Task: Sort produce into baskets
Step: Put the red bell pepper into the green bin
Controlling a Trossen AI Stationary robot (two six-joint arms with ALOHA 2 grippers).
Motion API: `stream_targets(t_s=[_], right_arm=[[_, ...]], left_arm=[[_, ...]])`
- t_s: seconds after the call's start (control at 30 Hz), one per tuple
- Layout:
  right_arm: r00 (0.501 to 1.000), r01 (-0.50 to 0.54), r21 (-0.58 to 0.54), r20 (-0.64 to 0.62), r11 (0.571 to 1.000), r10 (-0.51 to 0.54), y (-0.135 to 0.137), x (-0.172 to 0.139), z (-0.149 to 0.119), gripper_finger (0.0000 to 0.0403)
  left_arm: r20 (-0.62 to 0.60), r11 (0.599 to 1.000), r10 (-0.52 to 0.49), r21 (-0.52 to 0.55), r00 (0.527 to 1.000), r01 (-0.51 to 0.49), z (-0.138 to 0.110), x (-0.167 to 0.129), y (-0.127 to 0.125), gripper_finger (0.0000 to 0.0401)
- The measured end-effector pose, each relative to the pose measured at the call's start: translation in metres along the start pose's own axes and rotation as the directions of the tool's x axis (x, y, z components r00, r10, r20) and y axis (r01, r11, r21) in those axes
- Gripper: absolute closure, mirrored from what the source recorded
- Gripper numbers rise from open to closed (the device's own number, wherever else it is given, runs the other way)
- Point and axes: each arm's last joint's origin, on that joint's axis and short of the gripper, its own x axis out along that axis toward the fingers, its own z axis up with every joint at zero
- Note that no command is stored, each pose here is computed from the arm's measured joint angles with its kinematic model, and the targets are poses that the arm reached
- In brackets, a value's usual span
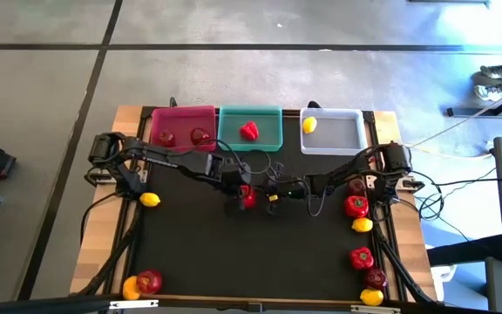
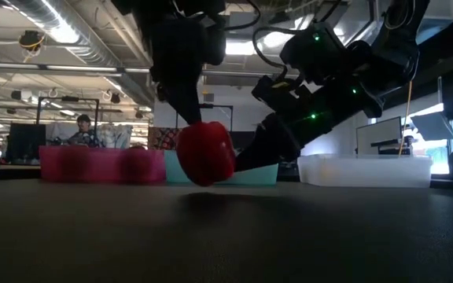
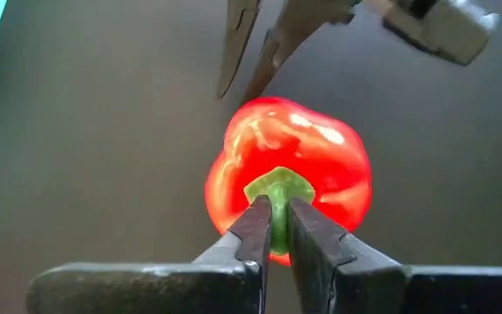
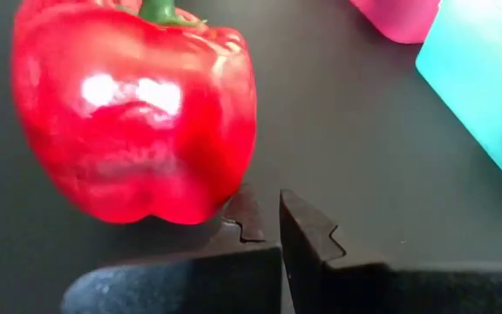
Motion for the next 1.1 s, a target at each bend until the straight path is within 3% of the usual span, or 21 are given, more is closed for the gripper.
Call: stream_targets(t_s=[0.2, 0.43, 0.7, 1.1], right_arm=[[0.999, 0.001, 0.039, 0.035, 0.999, -0.002, 0.0, -0.001, 0.004, 0.0402], [1.0, 0.006, 0.054, 0.03, 0.999, -0.008, 0.0, -0.001, 0.004, 0.0402], [1.0, 0.006, 0.076, 0.027, 0.997, -0.008, 0.0, -0.001, 0.003, 0.0402], [1.0, 0.008, 0.065, 0.027, 0.998, -0.01, 0.0, -0.001, 0.003, 0.0402]], left_arm=[[-0.039, 0.999, 0.051, 0.012, 0.998, -0.051, 0.0, -0.021, 0.004, 0.0372], [0.054, 0.994, 0.11, 0.02, 0.992, -0.111, 0.018, -0.053, 0.022, 0.0372], [0.104, 0.986, 0.165, -0.027, 0.981, -0.163, 0.042, -0.078, 0.063, 0.0372], [0.14, 0.942, 0.278, -0.232, 0.95, -0.241, 0.061, -0.112, 0.134, 0.0372]])
